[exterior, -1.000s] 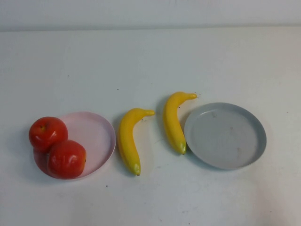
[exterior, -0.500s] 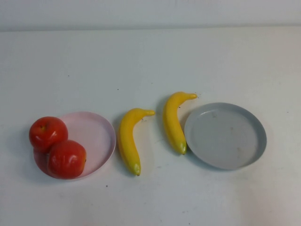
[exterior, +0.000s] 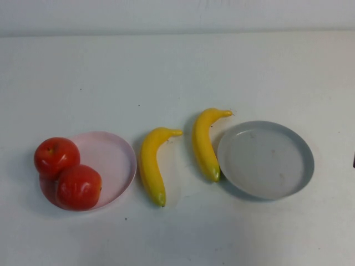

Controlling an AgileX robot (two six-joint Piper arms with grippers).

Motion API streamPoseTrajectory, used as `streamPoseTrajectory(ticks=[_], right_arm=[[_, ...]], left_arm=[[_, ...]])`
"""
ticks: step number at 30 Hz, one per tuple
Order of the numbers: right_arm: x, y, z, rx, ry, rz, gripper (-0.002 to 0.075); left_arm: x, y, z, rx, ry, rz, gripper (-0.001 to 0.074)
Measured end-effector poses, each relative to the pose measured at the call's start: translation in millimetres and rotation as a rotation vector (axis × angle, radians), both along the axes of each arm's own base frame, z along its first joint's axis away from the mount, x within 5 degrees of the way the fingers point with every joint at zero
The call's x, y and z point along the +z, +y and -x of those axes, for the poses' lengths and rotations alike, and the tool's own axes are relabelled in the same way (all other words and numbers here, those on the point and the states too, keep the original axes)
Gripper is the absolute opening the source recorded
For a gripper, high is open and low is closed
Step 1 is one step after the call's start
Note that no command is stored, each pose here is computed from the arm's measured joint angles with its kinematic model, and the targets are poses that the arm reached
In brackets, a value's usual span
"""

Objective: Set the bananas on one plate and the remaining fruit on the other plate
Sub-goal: Put another type of fruit in the right plate

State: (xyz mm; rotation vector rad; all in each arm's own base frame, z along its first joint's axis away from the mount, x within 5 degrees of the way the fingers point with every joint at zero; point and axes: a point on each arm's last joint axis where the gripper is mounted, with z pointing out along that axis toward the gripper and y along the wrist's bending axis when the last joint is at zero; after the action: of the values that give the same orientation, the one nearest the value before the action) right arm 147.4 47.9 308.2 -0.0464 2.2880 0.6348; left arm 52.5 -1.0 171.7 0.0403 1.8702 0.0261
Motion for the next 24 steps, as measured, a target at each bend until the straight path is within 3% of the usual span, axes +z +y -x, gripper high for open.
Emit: streamPoseTrajectory(ticks=[8, 17, 20, 24], right_arm=[[-10.9, 28.5, -112.0, 0.13, 0.229, 0.132, -0.0015], [-58.2, 139.7, -219.6, 0.465, 0.475, 0.347, -0.0015], [-70.0, 168.2, -245.2, 0.518, 0.469, 0.373, -0.0015], [-55.5, 192.6, -267.2, 0.529, 0.35, 0.39, -0.0015]], left_arm=[[0.0, 0.0, 0.0, 0.0, 0.0, 0.0, 0.0003], [0.0, 0.1, 0.0, 0.0, 0.0, -0.002, 0.0003], [0.0, 0.0, 0.0, 0.0, 0.0, 0.0, 0.0003], [0.0, 0.0, 0.0, 0.0, 0.0, 0.0, 0.0003]])
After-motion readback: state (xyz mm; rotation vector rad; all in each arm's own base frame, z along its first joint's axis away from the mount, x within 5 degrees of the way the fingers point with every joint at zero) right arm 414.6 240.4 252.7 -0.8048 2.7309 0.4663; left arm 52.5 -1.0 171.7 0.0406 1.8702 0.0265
